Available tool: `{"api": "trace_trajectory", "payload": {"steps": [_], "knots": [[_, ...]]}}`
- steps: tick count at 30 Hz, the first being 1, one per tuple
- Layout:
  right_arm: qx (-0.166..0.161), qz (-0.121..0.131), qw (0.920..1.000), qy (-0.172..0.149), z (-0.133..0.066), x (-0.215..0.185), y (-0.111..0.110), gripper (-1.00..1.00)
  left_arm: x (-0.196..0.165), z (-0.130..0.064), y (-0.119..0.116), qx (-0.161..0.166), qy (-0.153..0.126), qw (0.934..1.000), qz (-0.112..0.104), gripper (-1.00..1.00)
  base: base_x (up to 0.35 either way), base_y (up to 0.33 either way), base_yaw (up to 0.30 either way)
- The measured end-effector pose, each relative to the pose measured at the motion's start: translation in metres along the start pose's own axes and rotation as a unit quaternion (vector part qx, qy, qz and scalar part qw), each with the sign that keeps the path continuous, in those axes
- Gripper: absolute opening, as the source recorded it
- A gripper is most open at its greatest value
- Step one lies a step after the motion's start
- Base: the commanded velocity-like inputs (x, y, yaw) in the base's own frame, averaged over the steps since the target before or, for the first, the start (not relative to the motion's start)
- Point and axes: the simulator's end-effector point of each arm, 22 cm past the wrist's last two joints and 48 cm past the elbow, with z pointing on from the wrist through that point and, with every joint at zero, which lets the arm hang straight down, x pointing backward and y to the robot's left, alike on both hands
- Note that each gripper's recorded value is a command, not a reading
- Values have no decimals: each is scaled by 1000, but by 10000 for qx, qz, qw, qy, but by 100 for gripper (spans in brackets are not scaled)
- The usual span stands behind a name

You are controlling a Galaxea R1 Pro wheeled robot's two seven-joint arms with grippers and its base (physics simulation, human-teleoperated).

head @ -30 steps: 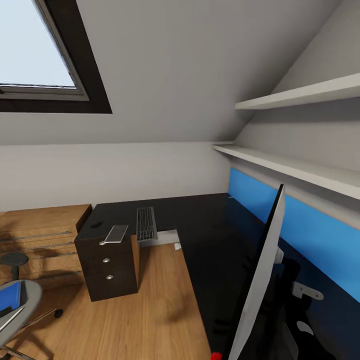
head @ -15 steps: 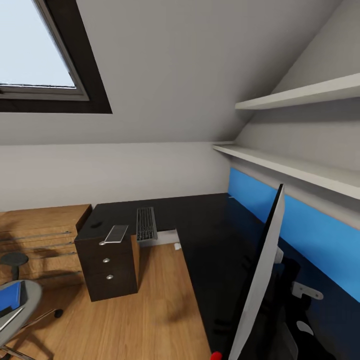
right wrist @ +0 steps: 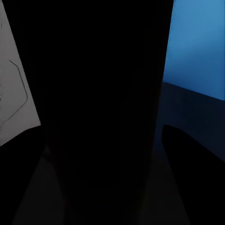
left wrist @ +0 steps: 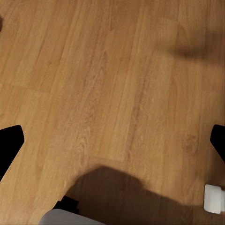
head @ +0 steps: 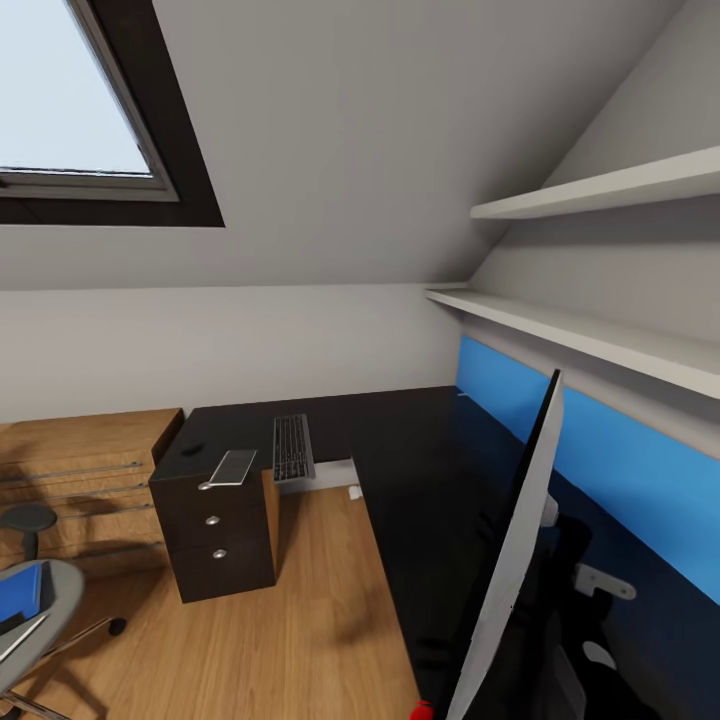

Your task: In the bedroom, organize the workspace by keeping the computer under the desk, ensuring the monitor is on the desk, placing the keyboard on the desk next to the monitor, placing the mouse on the desk next to the keyboard, moving the folder from the swivel chair onto the desk next to the mouse, stacking the notebook on top of the folder with the pen on top of the notebook, and positioning the swivel chair next to the desk.

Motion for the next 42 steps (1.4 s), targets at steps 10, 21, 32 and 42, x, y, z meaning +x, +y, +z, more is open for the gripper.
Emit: {"api": "trace_trajectory", "payload": {"steps": [10,21,32,42], "knots": [[9,22,10000,33,-1,3,2,-100,1,0,0,-5,14,10000,3,100,0,0,72],[12,8,10000,83,-1,9,2,-100,5,0,2,-26,66,10000,11,100,0,0,187],[48,-9,10000,64,1,9,-2,-100,10,0,4,-44,117,9999,23,100,0,0,159],[36,-37,10000,62,2,9,-1,-100,11,1,4,-48,125,9999,28,100,0,0,17]]}}
